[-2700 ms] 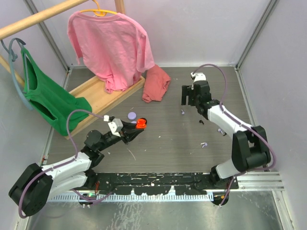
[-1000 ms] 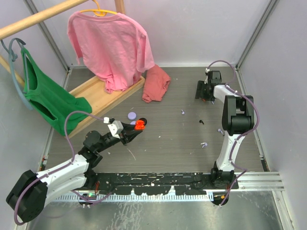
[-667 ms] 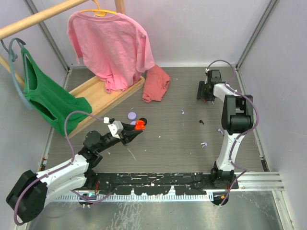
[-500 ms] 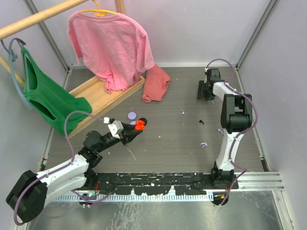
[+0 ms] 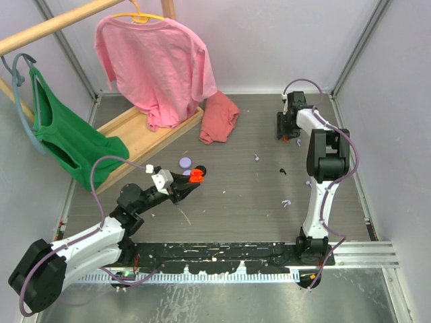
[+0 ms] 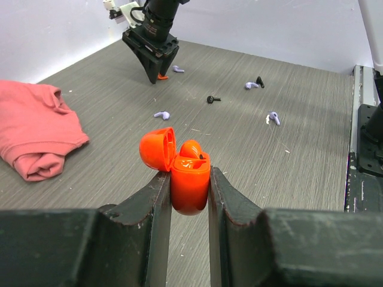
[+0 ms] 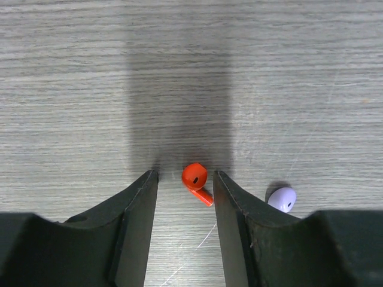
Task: Insert the wireless bluetooth earbuds into the charging case
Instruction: Pick up the charging case at the center of the board.
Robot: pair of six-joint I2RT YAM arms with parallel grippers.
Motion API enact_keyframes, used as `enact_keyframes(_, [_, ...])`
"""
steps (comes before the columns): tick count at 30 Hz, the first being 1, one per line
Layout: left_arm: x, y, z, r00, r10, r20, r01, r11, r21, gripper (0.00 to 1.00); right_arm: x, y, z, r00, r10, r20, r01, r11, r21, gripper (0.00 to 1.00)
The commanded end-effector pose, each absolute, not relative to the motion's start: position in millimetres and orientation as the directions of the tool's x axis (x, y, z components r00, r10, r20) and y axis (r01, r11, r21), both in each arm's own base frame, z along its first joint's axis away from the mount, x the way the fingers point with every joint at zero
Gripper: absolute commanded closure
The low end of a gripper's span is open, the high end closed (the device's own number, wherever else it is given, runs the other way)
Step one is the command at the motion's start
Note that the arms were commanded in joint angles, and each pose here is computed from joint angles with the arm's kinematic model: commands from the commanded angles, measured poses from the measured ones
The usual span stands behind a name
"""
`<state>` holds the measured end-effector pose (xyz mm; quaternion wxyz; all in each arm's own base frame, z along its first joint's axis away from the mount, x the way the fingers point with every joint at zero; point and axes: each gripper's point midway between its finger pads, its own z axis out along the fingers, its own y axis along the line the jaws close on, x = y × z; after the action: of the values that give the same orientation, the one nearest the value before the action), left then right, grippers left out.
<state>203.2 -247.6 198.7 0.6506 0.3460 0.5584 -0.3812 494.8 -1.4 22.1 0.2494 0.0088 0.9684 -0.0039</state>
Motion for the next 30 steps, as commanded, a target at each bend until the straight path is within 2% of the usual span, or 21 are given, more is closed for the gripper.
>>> enact_keyframes(1, [201.1, -248.9, 217.3, 0.145, -0.142, -0.979, 0.886, 0.46, 0.064, 1.0, 492.8, -4.8, 7.7, -0.9, -0.019, -0.435, -0.007, 1.0, -0.029, 0.54])
enact_keyframes(7, [200.4, -249.3, 218.2, 0.146, -0.144, -0.979, 0.887, 0.456, 0.065, 1.0, 491.6, -7.2, 3.4, -0.91, -0.02, -0.414, -0.003, 0.999, -0.041, 0.6])
enact_keyframes(14, [198.6, -250.1, 219.0, 0.147, -0.145, -0.978, 0.891, 0.449, 0.068, 1.0, 483.4, -9.4, -0.9, -0.926, 0.001, -0.377, 0.021, 0.999, -0.049, 0.71])
enact_keyframes(18, [198.4, -250.3, 219.9, 0.148, -0.148, -0.978, 0.892, 0.448, 0.067, 1.0, 479.9, -8.4, 3.7, -0.924, 0.016, -0.382, 0.033, 0.999, -0.04, 0.78])
enact_keyframes(22, [198.3, -250.6, 219.5, 0.146, -0.147, -0.978, 0.892, 0.446, 0.066, 1.0, 476.9, -4.3, 8.8, -0.918, 0.035, -0.395, 0.046, 0.999, -0.016, 0.81])
enact_keyframes(25, [198.3, -250.6, 219.4, 0.145, -0.147, -0.978, 0.893, 0.446, 0.065, 1.0, 471.3, -1.6, 7.6, -0.92, 0.073, -0.385, 0.077, 0.997, 0.004, 0.81])
enact_keyframes(30, [198.5, -250.5, 219.2, 0.145, -0.147, -0.979, 0.892, 0.447, 0.065, 1.0, 457.5, 2.7, 3.2, -0.921, 0.14, -0.364, 0.136, 0.99, 0.035, 0.66])
